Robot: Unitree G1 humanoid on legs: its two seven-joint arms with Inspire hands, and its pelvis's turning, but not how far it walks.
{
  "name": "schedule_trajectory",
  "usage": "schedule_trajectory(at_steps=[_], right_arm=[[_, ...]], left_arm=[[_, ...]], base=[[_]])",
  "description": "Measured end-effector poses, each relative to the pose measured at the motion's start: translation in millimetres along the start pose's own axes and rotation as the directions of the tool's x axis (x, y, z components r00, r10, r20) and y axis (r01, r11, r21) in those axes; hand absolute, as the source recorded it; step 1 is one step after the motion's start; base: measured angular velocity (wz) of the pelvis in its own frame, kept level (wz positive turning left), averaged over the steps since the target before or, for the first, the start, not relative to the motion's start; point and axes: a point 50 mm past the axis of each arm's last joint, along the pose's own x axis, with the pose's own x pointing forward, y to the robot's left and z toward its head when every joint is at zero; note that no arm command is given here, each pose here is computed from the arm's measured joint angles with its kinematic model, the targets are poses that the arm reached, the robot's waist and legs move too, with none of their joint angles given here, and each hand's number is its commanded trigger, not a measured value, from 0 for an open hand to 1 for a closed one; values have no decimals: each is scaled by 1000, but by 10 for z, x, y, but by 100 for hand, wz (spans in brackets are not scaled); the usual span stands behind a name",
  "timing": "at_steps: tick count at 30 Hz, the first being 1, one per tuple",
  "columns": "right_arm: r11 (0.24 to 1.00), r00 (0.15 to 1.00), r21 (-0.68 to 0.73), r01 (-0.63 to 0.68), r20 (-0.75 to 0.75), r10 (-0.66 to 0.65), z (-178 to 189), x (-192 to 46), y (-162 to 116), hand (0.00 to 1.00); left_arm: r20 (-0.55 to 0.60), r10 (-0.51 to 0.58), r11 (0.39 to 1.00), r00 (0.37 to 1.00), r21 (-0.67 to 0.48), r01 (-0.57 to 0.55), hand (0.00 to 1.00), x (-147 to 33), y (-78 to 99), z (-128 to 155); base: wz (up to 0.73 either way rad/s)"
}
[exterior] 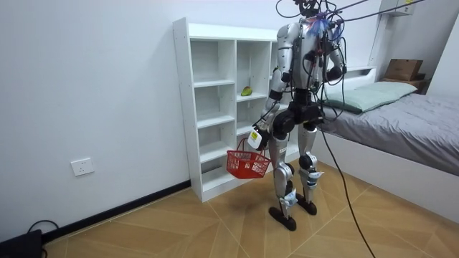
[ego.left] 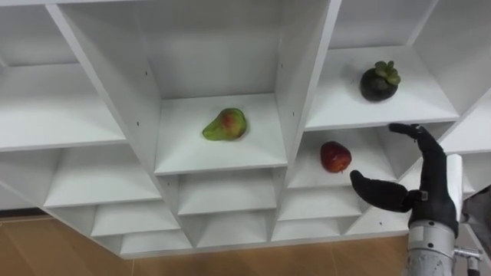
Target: Collect fruits from the closet
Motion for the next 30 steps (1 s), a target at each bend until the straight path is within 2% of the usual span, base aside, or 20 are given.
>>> schedule_trajectory(at_steps=[6,8,10,12,15,30], right_arm=[[999,999,8,35,14,-36,36,4,-24,0],[997,994,39,72,81,-75,200,16,-64,0],[985,953,129,112,267,-144,561,56,-109,0],[976,911,179,122,369,-182,750,80,-122,0],[978,870,167,122,456,-186,854,46,-105,0],[986,864,139,92,481,-148,850,-25,-35,0]], left_arm=[[-12,8,1000,1000,-4,-8,100,-3,16,-27],[-14,10,1000,1000,-4,-10,100,-4,20,-33],[-20,19,1000,1000,0,-19,100,-5,39,-45],[-21,28,1000,999,3,-28,100,-6,60,-48],[-20,49,999,999,18,-48,100,-7,96,-44],[-20,59,997,998,41,-58,100,-8,83,-49]], base=[[0],[0],[0],[7],[8],[-1]])
